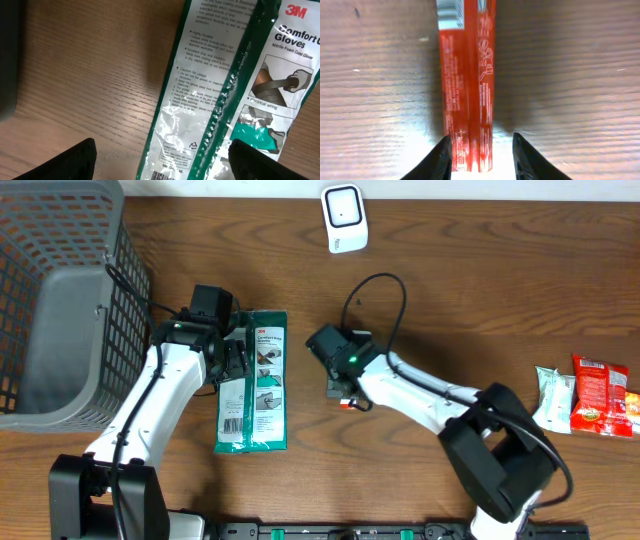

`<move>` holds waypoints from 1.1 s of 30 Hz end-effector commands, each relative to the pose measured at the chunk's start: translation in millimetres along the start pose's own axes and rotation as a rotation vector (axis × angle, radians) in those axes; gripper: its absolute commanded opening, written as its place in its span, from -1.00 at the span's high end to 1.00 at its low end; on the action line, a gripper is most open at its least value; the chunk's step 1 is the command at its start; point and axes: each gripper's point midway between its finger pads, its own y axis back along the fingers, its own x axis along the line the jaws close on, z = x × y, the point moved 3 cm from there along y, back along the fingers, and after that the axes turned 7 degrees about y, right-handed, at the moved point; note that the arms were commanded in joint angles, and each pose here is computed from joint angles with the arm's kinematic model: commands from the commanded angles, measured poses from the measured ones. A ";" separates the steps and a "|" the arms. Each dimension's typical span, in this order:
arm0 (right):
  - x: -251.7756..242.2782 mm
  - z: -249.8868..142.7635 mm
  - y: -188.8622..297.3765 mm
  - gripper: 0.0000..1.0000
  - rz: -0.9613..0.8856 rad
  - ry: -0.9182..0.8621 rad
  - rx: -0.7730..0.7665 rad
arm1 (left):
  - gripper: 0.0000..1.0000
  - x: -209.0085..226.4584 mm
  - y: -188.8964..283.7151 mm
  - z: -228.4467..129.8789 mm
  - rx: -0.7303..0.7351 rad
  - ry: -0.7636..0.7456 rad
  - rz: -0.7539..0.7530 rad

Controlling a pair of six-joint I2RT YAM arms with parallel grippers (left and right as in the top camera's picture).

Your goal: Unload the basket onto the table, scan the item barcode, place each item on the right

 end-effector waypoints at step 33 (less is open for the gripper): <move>3.3 -2.0 -0.7 0.41 0.025 0.083 0.018 | -0.71 0.3 5.1 6.0 -0.021 0.004 -0.005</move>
